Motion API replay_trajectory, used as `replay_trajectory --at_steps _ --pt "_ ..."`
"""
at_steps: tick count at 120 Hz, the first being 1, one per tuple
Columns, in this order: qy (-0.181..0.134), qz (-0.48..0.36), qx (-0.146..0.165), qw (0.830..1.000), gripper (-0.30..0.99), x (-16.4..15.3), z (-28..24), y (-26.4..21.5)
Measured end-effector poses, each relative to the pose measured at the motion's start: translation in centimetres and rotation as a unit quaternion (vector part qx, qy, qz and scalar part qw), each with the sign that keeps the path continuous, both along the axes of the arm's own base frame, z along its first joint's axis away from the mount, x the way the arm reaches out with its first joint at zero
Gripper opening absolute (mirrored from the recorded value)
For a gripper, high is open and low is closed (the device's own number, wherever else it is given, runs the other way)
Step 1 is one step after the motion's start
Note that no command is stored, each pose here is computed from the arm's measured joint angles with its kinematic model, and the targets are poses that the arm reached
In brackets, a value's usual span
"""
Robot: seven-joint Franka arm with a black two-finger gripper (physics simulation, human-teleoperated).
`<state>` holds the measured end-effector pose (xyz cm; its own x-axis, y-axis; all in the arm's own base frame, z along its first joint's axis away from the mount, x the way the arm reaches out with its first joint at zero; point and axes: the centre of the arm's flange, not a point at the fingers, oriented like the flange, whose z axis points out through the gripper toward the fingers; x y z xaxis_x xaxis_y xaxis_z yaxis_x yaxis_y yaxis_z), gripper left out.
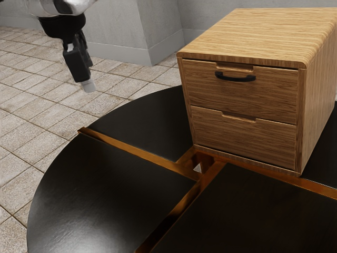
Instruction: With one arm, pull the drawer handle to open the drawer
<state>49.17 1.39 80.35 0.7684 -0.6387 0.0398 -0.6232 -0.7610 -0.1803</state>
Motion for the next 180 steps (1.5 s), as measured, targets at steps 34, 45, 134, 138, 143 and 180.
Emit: replay_trajectory --at_steps 34,45,134,138,143,180 --pt "0.022 -0.199 0.005 0.98 0.69 -1.4 -1.2 -15.0" --pt "0.038 -0.245 0.01 0.969 0.69 -2.3 -2.3 -18.6" --pt "0.015 -0.207 -0.024 0.978 0.67 8.7 -6.3 5.8" --pt "0.01 -0.22 -0.02 0.975 0.63 9.5 -6.4 5.2" --pt "0.001 -0.24 -0.016 0.971 0.6 10.7 -6.5 4.1" --pt "-0.042 -0.39 0.006 0.92 0.47 12.8 -5.5 -9.3"
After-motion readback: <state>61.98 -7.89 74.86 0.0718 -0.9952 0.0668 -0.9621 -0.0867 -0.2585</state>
